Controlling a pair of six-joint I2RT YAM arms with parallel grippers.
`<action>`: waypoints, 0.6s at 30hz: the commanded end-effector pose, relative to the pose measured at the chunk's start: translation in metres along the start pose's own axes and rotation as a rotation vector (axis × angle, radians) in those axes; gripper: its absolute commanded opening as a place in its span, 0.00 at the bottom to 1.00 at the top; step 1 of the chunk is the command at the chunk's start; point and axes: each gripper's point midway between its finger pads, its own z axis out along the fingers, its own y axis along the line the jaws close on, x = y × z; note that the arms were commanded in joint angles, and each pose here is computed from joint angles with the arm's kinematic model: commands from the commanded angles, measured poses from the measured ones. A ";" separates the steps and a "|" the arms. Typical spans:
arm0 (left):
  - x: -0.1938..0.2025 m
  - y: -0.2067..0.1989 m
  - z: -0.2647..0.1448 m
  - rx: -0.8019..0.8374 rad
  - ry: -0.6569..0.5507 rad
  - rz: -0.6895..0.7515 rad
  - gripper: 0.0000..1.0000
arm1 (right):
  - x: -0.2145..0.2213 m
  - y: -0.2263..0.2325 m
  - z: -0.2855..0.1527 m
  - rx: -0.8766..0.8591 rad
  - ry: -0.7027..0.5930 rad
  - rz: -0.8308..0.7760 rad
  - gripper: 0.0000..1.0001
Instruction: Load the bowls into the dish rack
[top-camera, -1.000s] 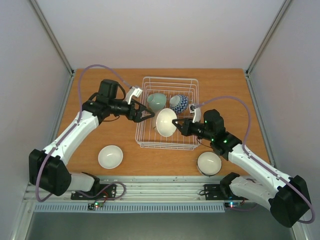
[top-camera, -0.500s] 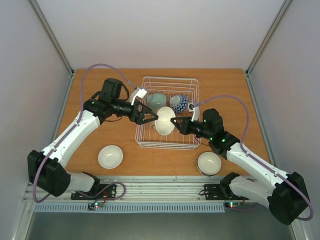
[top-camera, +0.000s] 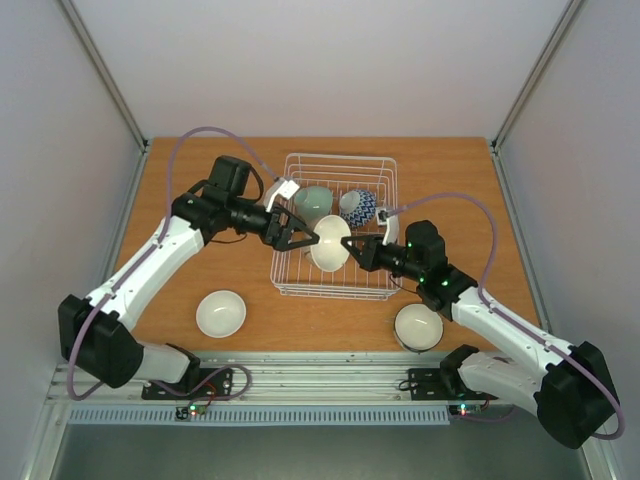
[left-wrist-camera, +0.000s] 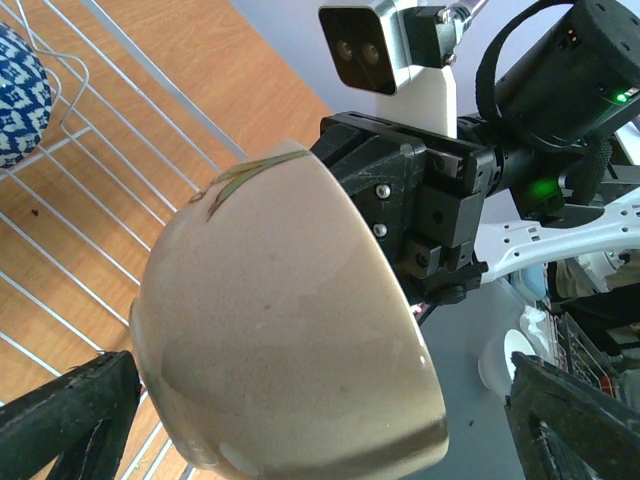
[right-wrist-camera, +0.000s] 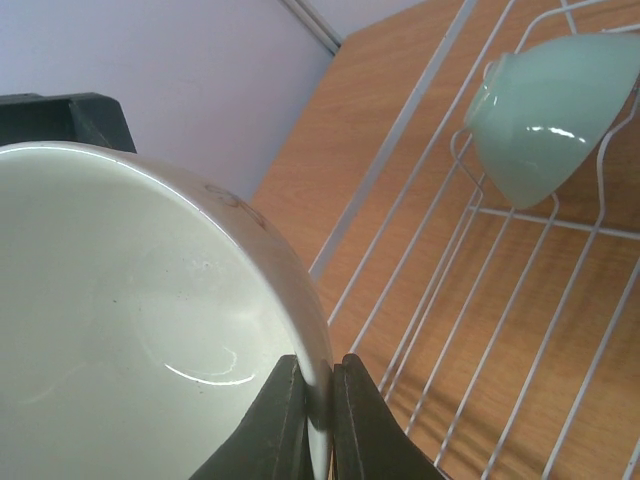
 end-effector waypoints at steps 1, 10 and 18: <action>0.001 -0.003 0.006 0.039 0.032 -0.003 0.99 | -0.024 0.023 -0.008 -0.103 -0.113 -0.043 0.01; 0.007 0.018 0.013 -0.046 0.074 -0.023 0.99 | -0.024 0.019 -0.010 -0.126 -0.132 -0.036 0.01; 0.011 0.030 0.019 -0.071 0.094 -0.044 0.99 | -0.021 0.019 -0.009 -0.138 -0.128 -0.031 0.01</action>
